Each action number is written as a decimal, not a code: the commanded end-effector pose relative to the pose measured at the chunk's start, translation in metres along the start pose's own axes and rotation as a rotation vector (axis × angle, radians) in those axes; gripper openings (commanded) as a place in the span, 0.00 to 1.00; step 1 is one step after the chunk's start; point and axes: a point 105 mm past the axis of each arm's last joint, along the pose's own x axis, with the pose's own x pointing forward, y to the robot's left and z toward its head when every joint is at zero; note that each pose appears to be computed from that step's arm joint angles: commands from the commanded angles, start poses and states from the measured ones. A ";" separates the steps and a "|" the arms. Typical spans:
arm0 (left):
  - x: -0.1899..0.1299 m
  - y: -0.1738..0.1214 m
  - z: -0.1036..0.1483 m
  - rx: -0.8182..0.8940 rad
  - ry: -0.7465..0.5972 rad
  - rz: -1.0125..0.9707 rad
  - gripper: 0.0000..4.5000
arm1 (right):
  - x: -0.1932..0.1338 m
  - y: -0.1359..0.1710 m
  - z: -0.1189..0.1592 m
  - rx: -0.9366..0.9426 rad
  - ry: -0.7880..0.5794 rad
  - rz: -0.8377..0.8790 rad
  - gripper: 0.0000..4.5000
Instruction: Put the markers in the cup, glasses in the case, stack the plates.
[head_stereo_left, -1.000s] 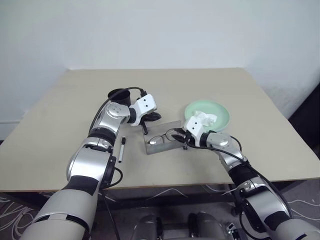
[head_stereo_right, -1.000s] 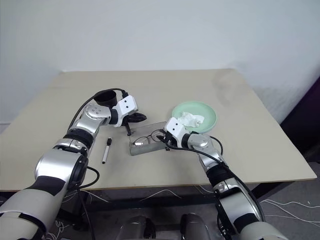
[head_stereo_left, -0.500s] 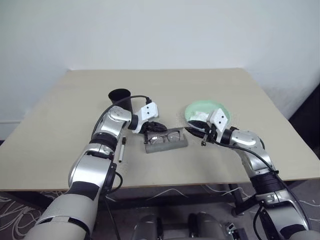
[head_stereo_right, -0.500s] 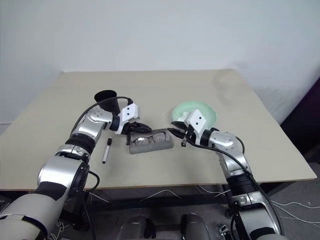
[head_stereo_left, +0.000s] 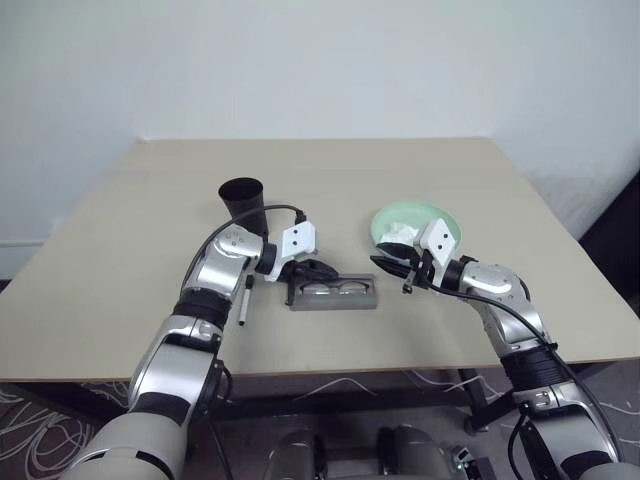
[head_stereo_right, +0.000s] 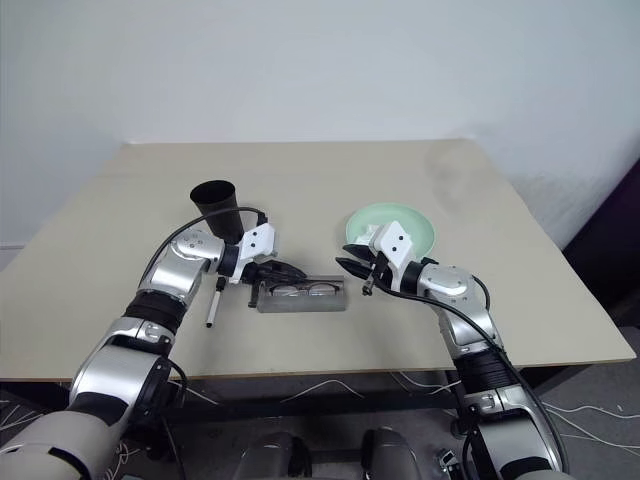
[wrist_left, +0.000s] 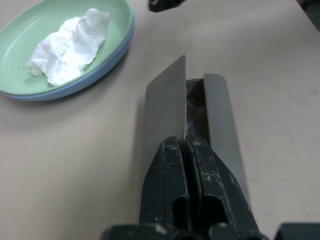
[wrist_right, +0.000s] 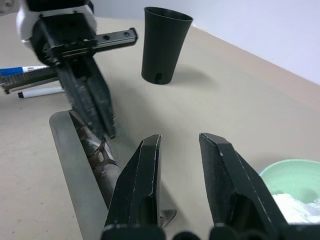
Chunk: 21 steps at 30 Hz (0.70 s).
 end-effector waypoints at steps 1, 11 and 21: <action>0.010 -0.017 -0.006 0.006 0.037 -0.075 0.00 | 0.001 -0.008 0.014 -0.043 -0.037 -0.026 0.29; 0.008 -0.039 -0.027 0.016 0.119 -0.111 0.00 | 0.002 -0.009 0.016 -0.048 -0.041 -0.019 0.29; 0.003 -0.040 -0.049 0.035 0.212 -0.078 0.00 | -0.006 0.011 0.014 -0.012 -0.024 0.141 0.29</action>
